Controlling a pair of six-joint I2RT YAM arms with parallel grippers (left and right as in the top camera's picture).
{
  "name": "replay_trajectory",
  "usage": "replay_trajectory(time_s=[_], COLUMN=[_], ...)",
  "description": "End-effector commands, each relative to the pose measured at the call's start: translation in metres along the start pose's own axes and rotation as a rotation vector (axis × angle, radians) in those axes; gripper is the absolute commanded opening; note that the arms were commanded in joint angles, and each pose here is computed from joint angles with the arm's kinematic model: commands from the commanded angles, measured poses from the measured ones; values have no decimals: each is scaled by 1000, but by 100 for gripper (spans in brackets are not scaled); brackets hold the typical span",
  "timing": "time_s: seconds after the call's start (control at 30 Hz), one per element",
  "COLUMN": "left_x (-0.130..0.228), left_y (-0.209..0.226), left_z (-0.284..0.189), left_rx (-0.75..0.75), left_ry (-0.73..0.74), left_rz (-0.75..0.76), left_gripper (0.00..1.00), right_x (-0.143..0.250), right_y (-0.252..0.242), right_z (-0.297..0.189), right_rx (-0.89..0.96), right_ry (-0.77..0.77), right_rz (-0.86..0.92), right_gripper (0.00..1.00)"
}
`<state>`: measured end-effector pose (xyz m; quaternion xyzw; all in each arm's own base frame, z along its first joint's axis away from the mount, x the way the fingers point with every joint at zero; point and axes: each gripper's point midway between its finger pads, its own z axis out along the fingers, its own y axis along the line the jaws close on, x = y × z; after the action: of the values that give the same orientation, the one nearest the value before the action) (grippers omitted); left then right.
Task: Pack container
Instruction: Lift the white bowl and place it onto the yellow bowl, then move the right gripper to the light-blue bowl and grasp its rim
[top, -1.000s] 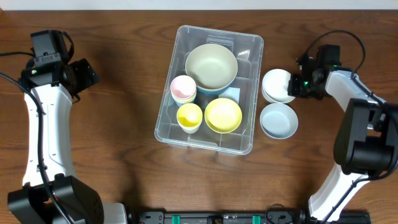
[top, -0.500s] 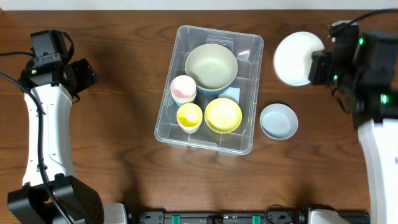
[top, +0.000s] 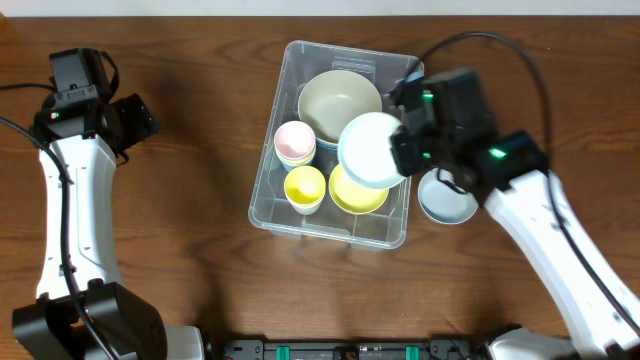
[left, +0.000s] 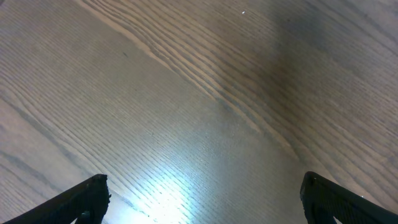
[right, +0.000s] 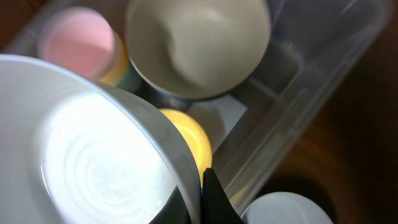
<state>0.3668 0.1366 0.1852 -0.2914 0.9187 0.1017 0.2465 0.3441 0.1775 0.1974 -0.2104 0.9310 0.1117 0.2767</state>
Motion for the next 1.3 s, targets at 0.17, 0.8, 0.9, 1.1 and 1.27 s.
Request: replay_trajectory(time_s=[0.17, 0.8, 0.9, 1.1, 1.27], left_x=[-12, -12, -12, -12, -12], left_y=[3, 3, 3, 3, 3], left_z=[-13, -13, -13, -13, -13], left_rx=[0, 0, 0, 0, 0], left_ry=[-47, -47, -47, -47, -46], left_rz=[-4, -4, -4, -4, -3], left_gripper=[98, 98, 98, 98, 98], right_x=[24, 24, 42, 89, 121], right_y=[-6, -80, -110, -159, -157], right_z=[42, -52, -73, -76, -34], right_rx=[35, 268, 327, 374, 248], right_ry=[132, -13, -5, 68, 90], right_rz=[21, 302, 430, 652, 694], right_gripper=[4, 59, 58, 57, 56])
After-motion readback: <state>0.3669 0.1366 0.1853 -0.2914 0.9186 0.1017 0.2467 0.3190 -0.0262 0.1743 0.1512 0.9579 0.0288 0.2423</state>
